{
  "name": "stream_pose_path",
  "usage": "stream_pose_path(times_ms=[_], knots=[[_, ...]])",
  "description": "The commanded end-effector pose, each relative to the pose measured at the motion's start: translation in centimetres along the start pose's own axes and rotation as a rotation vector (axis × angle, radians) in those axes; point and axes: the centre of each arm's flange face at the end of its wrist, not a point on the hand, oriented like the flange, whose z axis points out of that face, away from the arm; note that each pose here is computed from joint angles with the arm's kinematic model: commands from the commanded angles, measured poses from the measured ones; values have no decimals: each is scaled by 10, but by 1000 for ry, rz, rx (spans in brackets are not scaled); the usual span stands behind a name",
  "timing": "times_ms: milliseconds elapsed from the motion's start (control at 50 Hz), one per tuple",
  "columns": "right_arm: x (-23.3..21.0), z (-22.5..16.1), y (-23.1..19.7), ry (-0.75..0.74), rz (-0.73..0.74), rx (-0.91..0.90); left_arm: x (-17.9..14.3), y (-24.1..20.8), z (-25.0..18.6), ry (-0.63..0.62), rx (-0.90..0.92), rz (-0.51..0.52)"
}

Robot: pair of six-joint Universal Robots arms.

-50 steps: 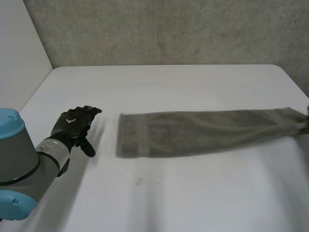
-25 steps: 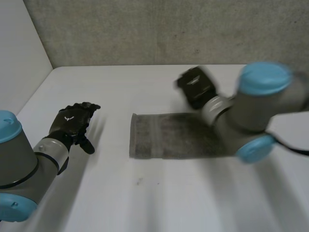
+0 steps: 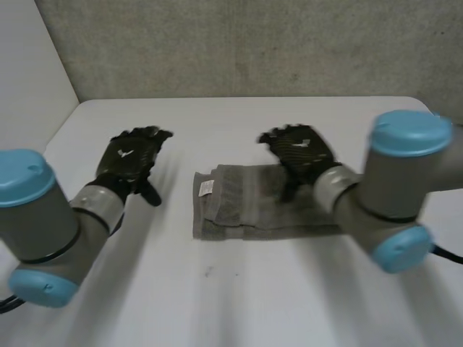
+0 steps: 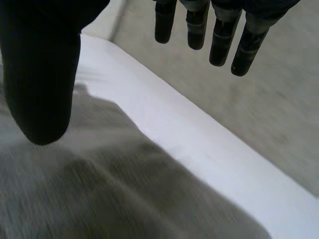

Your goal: Fold the towel.

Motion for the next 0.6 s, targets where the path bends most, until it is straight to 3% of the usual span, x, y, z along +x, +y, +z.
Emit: stream_pose_path(times_ms=[20, 160, 360, 540, 600], knots=[[48, -25, 43, 104, 76, -168, 43, -8, 14, 112, 57, 14], [68, -41, 83, 122, 91, -254, 76, -5, 21, 183, 73, 21], [78, -30, 104, 147, 91, -251, 73, 0, 11, 155, 41, 19], [91, -7, 53, 190, 28, -64, 53, -9, -11, 102, 34, 16], [39, 10, 2, 50, 34, 84, 39, -10, -22, 65, 24, 12]])
